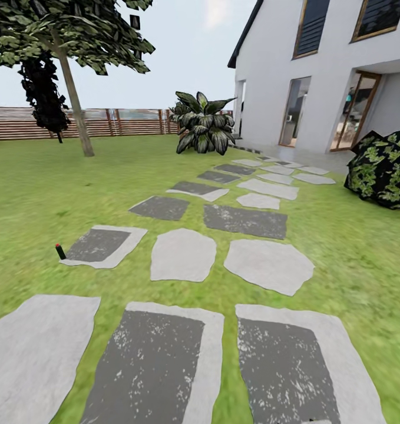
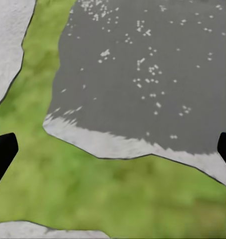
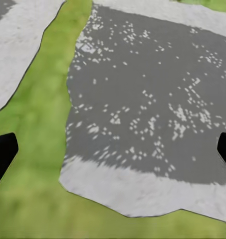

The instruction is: In the garden, pick up the pesticide atomizer on the floor and spray pesticide onto both trees until each tree trunk is fully covered.

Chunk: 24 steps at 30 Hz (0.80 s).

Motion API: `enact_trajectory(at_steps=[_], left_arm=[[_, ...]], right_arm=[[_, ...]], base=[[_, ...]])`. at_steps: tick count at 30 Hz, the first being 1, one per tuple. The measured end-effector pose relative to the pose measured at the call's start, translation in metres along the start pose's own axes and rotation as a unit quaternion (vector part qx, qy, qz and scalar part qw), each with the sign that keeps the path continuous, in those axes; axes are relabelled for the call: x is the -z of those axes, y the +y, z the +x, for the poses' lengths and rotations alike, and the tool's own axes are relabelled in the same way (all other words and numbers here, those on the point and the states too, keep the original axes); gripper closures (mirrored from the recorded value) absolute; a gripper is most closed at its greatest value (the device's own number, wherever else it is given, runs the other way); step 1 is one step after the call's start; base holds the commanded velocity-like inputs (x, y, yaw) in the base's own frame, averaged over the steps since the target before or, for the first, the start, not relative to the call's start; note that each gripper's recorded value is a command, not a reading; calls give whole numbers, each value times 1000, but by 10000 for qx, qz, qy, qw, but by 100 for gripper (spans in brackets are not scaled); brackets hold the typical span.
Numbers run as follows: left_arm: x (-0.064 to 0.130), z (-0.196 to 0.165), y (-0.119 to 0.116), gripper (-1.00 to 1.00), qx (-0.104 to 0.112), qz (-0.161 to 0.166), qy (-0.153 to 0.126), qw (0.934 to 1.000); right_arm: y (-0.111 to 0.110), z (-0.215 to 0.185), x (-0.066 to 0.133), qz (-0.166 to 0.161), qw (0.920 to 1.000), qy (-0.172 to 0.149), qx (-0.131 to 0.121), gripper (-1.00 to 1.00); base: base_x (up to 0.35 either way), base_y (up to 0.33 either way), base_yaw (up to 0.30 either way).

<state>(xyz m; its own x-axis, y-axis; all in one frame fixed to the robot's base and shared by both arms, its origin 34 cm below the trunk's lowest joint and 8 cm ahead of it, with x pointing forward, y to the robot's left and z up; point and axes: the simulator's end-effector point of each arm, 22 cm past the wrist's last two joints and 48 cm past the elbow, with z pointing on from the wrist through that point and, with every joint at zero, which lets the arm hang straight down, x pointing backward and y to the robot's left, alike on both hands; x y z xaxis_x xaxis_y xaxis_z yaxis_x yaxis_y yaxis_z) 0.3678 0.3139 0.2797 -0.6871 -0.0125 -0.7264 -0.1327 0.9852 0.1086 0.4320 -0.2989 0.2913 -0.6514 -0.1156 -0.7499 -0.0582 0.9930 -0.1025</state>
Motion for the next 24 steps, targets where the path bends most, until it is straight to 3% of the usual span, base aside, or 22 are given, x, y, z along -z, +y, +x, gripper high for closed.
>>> enact_trajectory(at_steps=[24], left_arm=[[0,0,0,-100,1,-7,0,10000]], right_arm=[[0,0,0,1,10000,-5,2,-100]], base=[[339,0,0]])
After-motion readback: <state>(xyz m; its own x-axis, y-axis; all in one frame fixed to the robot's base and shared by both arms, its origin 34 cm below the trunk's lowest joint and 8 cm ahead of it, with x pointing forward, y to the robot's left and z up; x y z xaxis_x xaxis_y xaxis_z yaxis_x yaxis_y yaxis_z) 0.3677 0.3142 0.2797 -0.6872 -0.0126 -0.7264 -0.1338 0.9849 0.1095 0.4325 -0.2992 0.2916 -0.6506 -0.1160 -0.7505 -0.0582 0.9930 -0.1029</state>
